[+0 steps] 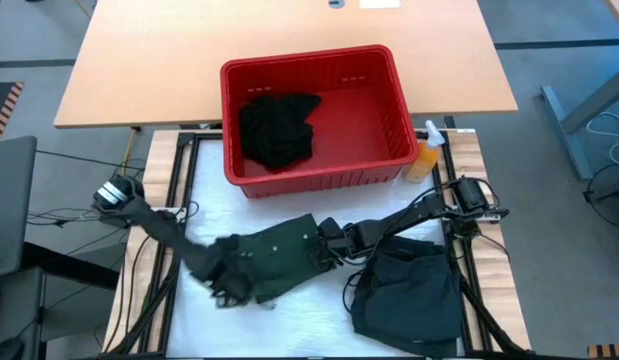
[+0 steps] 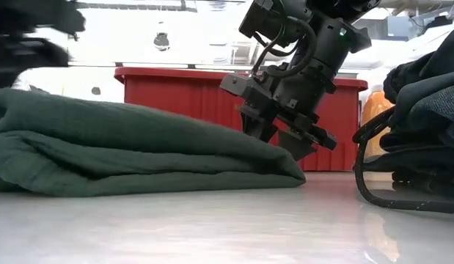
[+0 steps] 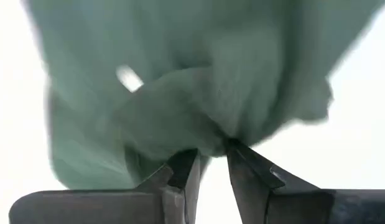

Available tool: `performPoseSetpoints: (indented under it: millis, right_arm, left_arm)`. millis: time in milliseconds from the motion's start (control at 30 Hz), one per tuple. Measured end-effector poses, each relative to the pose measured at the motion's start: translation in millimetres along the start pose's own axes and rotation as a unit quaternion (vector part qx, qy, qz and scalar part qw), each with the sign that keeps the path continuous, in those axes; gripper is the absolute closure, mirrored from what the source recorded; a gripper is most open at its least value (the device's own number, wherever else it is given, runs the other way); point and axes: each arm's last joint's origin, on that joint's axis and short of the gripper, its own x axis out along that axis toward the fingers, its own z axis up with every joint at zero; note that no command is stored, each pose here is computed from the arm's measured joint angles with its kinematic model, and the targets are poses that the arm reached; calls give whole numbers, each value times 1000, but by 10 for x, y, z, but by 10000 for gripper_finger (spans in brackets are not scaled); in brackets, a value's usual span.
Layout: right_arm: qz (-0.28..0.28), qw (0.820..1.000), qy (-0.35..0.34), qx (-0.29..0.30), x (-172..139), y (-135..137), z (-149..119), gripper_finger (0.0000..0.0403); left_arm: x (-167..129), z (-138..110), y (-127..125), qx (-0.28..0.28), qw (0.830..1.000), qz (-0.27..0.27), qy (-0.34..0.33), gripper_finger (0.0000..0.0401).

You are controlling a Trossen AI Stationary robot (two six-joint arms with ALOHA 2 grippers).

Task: Fold laundry
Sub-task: Fold the green shirt

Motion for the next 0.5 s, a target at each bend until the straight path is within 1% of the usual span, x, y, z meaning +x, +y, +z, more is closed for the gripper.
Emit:
performPoseSetpoints:
  millis: [67,133,233,300,367,400,467,500]
  right_arm:
    - [0,1000,2,0,3,-5,8,142]
    - [2,1000,7,1,12,-18,32,142]
    - [3,1000,12,-3,20,-32,56,142]
    - [6,1000,19,-3,29,-48,84,142]
    - [9,1000,22,-2,36,-57,109,142]
    - [9,1000,22,-2,39,-60,118,142]
    - [9,1000,25,-1,45,-73,140,142]
    - [11,1000,28,-1,48,-81,156,142]
  left_arm:
    - [51,-208,-113,-12,1000,-17,15,334]
    - [43,-376,-203,-24,999,-26,19,337]
    - [-57,-552,-288,-39,999,-34,4,343]
    - [-154,-630,-292,-57,998,-36,-12,346]
    - [-264,-696,-264,-95,994,-35,-48,350]
    - [-328,-720,-249,-119,989,-39,-80,351]
    - [-461,-756,-257,-161,970,-59,-171,354]
    - [-523,-770,-278,-167,959,-72,-219,355]
